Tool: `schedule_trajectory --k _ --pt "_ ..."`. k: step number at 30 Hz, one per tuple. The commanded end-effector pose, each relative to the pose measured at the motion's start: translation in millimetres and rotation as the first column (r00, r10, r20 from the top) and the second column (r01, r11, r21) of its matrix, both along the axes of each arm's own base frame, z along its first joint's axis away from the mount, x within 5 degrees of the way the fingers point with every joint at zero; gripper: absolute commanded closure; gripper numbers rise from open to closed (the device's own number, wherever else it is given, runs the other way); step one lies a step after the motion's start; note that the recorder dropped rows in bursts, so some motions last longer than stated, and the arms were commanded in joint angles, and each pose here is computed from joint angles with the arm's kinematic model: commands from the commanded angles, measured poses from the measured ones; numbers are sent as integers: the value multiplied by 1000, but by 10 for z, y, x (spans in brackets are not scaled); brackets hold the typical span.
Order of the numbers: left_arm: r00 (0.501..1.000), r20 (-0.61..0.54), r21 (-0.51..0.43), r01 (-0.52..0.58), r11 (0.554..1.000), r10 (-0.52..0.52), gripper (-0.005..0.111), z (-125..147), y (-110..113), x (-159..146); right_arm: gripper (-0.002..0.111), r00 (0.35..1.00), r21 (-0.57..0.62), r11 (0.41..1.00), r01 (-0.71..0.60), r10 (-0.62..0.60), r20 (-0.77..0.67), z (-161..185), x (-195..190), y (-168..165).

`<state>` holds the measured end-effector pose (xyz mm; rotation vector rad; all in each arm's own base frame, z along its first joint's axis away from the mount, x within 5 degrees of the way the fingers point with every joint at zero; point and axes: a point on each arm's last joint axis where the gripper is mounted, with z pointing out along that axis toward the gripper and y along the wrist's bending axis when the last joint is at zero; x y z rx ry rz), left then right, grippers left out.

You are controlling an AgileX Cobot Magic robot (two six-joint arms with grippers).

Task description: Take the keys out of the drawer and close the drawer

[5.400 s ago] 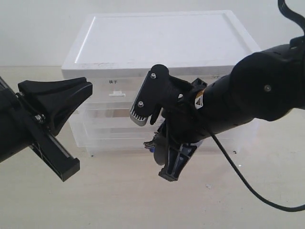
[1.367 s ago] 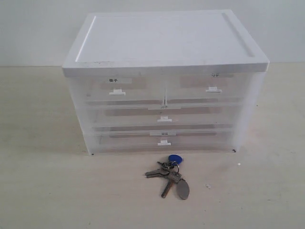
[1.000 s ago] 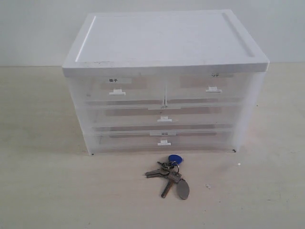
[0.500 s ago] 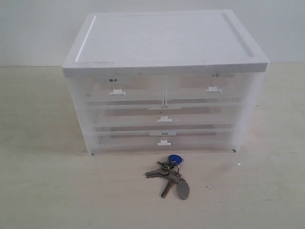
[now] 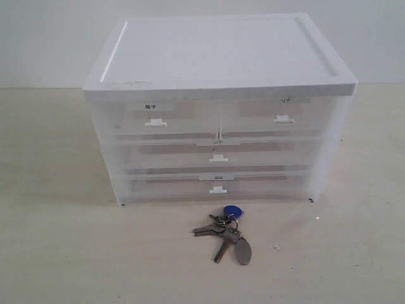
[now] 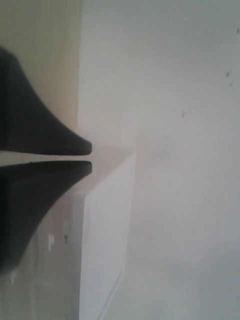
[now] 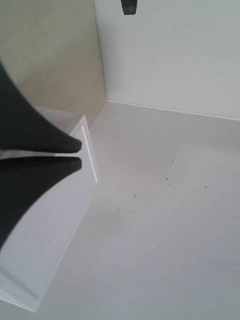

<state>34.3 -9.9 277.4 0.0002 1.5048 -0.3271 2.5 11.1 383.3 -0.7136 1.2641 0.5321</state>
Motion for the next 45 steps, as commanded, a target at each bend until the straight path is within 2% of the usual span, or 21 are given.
schedule_trajectory --k 1,5,6,9,12,14,16,45 --pt "987 -75 9 -139 990 140 102 -271 50 96 108 1000 -9 1000 0 0 -6 -23 0 1" --pt "974 -85 64 -206 976 211 102 -705 97 215 108 1000 -9 1000 0 0 -6 -23 0 1" --pt "974 -64 73 -212 975 216 102 -724 102 222 108 1000 -9 1000 0 0 -6 -23 0 1" --pt "967 -116 194 -203 960 228 102 -794 108 219 108 1000 -11 1000 0 0 -7 -25 0 2" --pt "965 -109 246 -207 947 239 102 -798 116 218 108 1000 -11 1000 0 0 -7 -25 0 2" --pt "955 -169 283 -188 940 242 102 -860 119 211 108 1000 -11 1000 0 0 -7 -25 0 2" --pt "943 -224 292 -174 940 245 102 -911 121 201 108 1000 -11 1000 0 0 -7 -25 0 2" --pt "944 -220 292 -175 940 244 102 -907 121 202 108 1000 -9 1000 -1 1 -8 -25 0 2"
